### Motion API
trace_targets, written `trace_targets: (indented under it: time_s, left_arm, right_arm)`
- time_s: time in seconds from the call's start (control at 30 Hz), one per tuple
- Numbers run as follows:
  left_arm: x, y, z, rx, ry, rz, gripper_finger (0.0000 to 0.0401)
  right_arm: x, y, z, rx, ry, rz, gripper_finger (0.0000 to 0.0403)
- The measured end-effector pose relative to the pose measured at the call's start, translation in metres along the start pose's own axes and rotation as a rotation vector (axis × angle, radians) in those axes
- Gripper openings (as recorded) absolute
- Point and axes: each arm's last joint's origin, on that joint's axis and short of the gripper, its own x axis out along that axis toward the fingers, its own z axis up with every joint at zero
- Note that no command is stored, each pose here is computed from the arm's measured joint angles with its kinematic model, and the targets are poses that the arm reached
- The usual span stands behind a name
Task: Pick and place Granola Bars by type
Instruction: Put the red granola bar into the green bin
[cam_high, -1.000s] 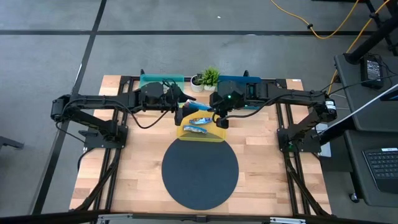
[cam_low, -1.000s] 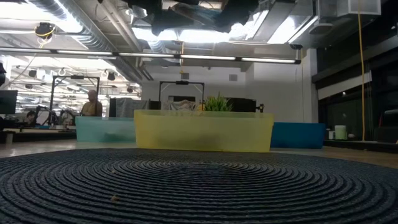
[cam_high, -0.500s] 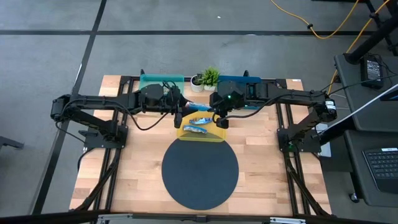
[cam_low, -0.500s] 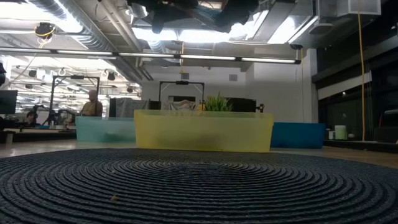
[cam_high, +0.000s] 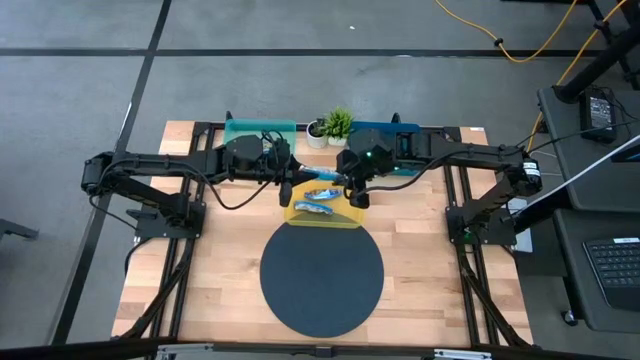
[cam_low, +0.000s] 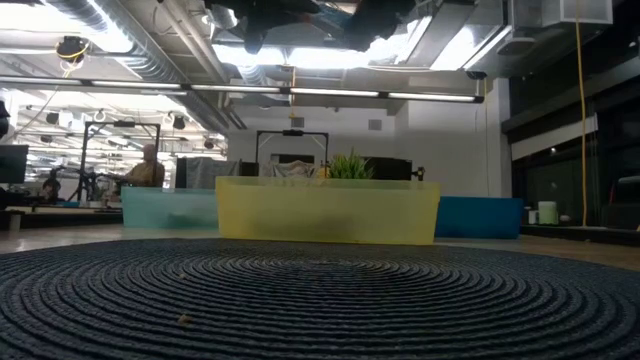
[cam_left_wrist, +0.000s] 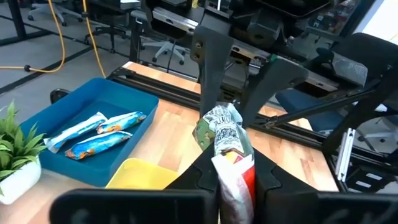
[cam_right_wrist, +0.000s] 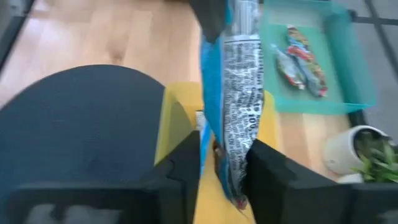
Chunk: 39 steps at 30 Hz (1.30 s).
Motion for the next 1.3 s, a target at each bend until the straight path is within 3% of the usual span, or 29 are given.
trace_targets:
  time_s: [0.27, 0.4, 0.57, 0.73, 1.0, 1.3]
  left_arm:
    - [0.0, 0.0, -0.002, -0.011, 0.019, -0.004, 0.0014]
    - [0.0, 0.001, -0.004, -0.013, 0.045, 0.004, 0.0016]
    - [-0.008, 0.0, -0.005, -0.026, 0.08, -0.012, 0.0021]
    - [-0.04, -0.008, 0.01, -0.021, 0.106, -0.055, 0.0014]
    - [-0.092, -0.014, 0.019, -0.036, 0.095, 0.058, 0.0019]
    - [-0.116, -0.016, 0.02, -0.058, 0.07, 0.093, 0.0017]
  right_arm:
    - [-0.026, 0.001, 0.013, 0.008, -0.003, 0.058, 0.0206]
    - [-0.052, -0.002, 0.014, 0.033, 0.078, -0.066, 0.0232]
    - [-0.079, -0.005, 0.004, 0.035, 0.183, -0.253, 0.023]
    - [-0.098, -0.006, -0.006, 0.071, 0.22, -0.365, 0.0217]
    - [-0.097, -0.003, -0.031, 0.145, 0.252, -0.384, 0.0214]
    - [-0.085, 0.002, -0.06, 0.228, 0.218, -0.368, 0.0213]
